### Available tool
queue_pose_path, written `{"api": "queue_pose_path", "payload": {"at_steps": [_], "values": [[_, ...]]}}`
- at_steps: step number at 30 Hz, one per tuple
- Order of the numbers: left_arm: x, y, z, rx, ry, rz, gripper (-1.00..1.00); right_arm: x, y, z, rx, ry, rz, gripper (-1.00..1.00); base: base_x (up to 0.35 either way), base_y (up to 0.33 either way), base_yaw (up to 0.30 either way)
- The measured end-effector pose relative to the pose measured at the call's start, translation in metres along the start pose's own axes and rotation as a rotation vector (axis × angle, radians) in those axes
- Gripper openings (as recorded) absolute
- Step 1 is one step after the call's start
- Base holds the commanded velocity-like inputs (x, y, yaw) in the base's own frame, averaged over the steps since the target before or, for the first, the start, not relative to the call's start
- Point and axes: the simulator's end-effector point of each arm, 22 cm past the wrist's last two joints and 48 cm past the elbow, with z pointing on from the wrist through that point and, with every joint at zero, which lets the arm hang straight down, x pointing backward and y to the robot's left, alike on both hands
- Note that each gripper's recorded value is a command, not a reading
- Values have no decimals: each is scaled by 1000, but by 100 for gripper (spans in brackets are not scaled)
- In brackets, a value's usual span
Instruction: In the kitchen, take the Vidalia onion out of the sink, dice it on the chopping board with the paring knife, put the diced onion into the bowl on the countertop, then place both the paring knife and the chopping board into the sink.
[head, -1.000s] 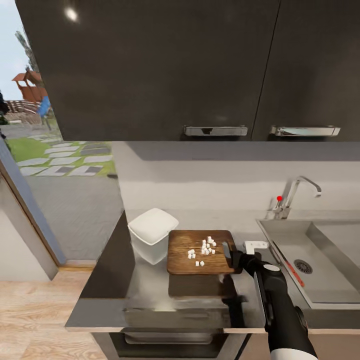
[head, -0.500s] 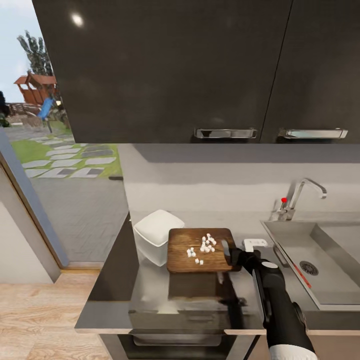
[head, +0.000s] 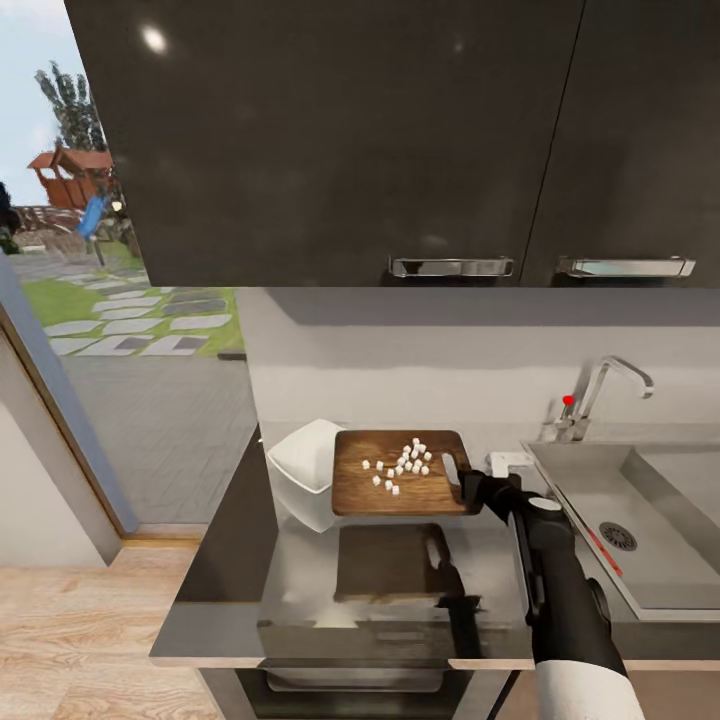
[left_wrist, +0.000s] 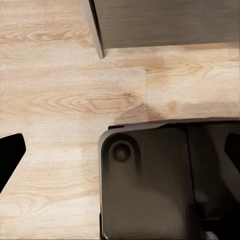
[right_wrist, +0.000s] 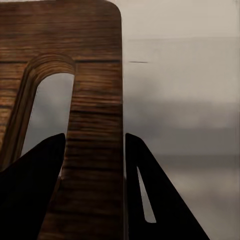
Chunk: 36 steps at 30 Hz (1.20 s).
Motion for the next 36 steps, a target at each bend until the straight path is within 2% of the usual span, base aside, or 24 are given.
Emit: {"api": "queue_pose_path", "payload": {"at_steps": [16, 30, 36], "values": [[42, 1, -8, -1, 90, 4, 100, -22, -9, -13, 30, -33, 1, -100, 0, 13, 0], [51, 1, -10, -1, 110, 4, 100, -21, -11, -13, 40, -29, -2, -100, 0, 238, 0], [54, 1, -11, 0, 117, 5, 100, -21, -21, -13, 84, -29, -1, -100, 0, 107, 0]]}}
